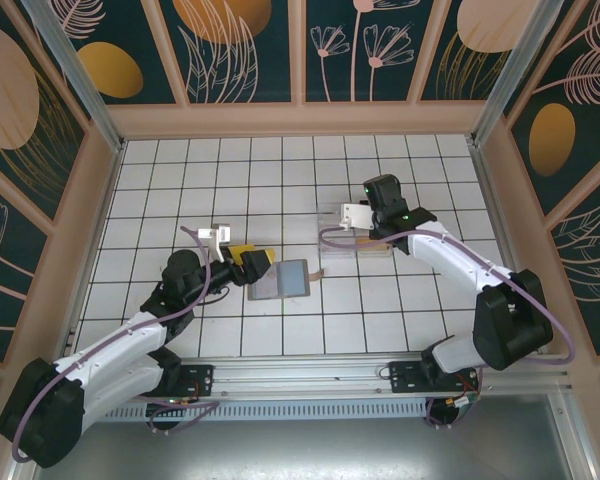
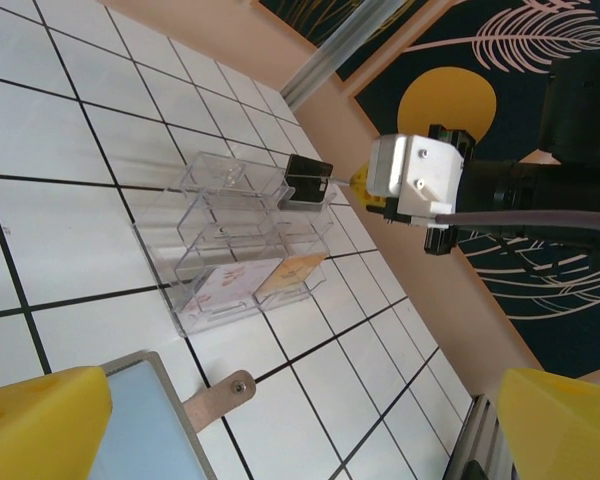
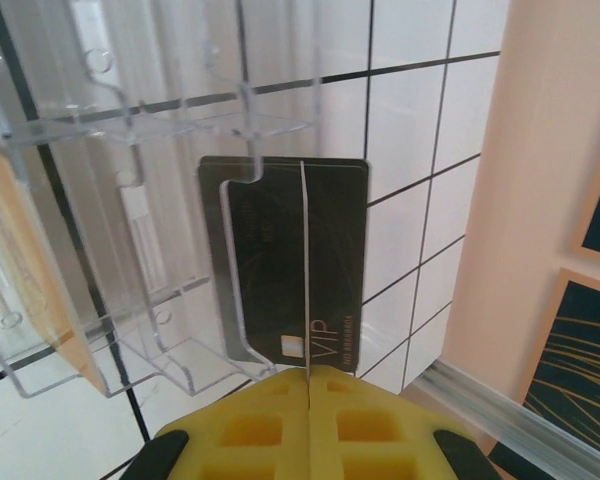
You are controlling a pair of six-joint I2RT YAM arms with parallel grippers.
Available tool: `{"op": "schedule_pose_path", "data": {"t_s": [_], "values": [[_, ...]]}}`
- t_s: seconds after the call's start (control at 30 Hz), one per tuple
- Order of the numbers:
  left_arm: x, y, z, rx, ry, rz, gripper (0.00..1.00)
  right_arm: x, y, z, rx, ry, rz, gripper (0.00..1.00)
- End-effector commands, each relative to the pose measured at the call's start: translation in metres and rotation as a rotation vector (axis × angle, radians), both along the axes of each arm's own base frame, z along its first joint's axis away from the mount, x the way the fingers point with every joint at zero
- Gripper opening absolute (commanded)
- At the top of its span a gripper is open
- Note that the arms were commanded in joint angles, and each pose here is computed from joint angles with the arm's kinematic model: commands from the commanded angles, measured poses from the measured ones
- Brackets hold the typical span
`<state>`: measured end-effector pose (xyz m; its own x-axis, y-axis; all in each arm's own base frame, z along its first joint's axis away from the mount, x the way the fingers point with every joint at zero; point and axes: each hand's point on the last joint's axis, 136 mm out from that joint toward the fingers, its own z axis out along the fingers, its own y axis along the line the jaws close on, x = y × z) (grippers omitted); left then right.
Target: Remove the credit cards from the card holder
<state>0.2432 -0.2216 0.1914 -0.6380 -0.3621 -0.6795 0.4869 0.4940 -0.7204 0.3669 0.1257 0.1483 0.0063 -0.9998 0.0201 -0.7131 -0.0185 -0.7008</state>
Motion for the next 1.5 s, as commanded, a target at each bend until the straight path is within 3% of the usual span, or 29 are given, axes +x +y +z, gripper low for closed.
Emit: {"op": "schedule_pose_path", "data": {"t_s": [0.0,0.47,0.57,0.77,1.0,1.13,1.47], "values": [[0.001,0.003,0.004,-0.003,-0.028,0.015,0.99,-0.004,-0.006,-0.015,-0.017,0.038,0.007,0.0],[0.002,0.001,0.002,0.002,-0.017,0.006,0.99,-0.005,-0.005,-0.017,0.022,0.032,-0.002,0.0],[0.001,0.001,0.002,0.003,-0.019,0.005,0.99,-0.001,-0.004,-0.015,0.029,0.018,-0.008,0.09],[0.002,0.001,0.002,0.003,-0.019,0.006,0.99,0.011,-0.001,-0.013,0.042,-0.016,-0.024,0.11],[0.002,0.001,0.001,0.006,-0.017,0.006,0.99,0.022,0.004,-0.007,0.067,-0.046,-0.033,0.27],[0.002,0.001,0.001,0.007,-0.017,0.006,0.99,0.032,0.004,0.002,0.064,-0.091,-0.044,0.27],[0.002,0.001,0.0,0.008,-0.016,0.004,0.99,0.053,-0.005,0.006,0.055,-0.177,-0.092,0.4]]}}
